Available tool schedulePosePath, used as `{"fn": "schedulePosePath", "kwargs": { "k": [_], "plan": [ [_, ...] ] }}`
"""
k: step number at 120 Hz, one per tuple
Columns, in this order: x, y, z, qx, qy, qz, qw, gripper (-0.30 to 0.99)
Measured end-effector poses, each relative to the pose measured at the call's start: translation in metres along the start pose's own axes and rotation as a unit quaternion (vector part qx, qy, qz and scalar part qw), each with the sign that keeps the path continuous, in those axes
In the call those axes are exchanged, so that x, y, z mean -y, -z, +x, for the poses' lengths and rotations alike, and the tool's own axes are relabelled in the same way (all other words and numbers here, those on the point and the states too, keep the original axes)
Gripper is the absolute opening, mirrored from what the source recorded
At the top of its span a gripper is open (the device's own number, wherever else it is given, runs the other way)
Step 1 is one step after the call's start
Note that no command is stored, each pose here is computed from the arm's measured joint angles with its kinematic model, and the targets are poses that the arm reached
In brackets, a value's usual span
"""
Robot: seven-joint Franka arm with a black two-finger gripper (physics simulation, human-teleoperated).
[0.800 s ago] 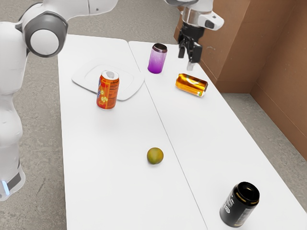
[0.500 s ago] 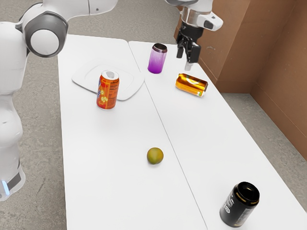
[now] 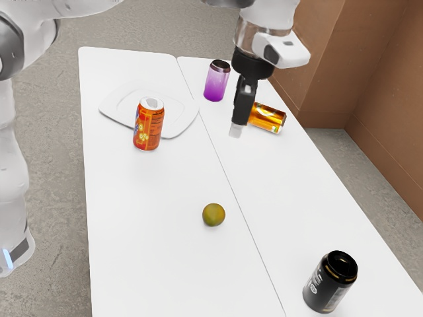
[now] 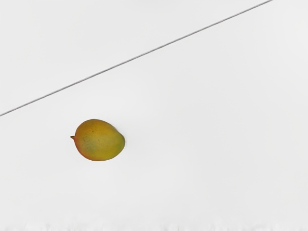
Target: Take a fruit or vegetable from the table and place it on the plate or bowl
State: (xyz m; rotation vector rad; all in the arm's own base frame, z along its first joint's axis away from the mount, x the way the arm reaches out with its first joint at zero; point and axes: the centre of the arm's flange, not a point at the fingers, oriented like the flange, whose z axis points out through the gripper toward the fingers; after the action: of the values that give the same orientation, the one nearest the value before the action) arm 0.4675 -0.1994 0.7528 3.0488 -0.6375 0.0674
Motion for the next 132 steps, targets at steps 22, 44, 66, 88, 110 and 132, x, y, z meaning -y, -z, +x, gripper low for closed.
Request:
{"fn": "schedulePosePath", "kwargs": {
  "k": [22, 44, 66, 88, 110, 132],
  "plan": [
    [-0.012, -0.060, -0.022, 0.075, 0.107, 0.000, 0.991, 0.69],
    [0.020, -0.095, -0.015, 0.063, 0.228, 0.011, 0.972, 0.69],
    [0.040, -0.106, -0.002, 0.028, 0.359, -0.008, 0.933, 0.69],
    [0.043, -0.109, 0.007, 0.010, 0.465, -0.022, 0.885, 0.69],
    [0.073, -0.174, 0.021, 0.041, 0.550, -0.011, 0.834, 0.69],
    [0.069, -0.212, -0.002, 0.020, 0.616, 0.004, 0.788, 0.69]
  ]
}}
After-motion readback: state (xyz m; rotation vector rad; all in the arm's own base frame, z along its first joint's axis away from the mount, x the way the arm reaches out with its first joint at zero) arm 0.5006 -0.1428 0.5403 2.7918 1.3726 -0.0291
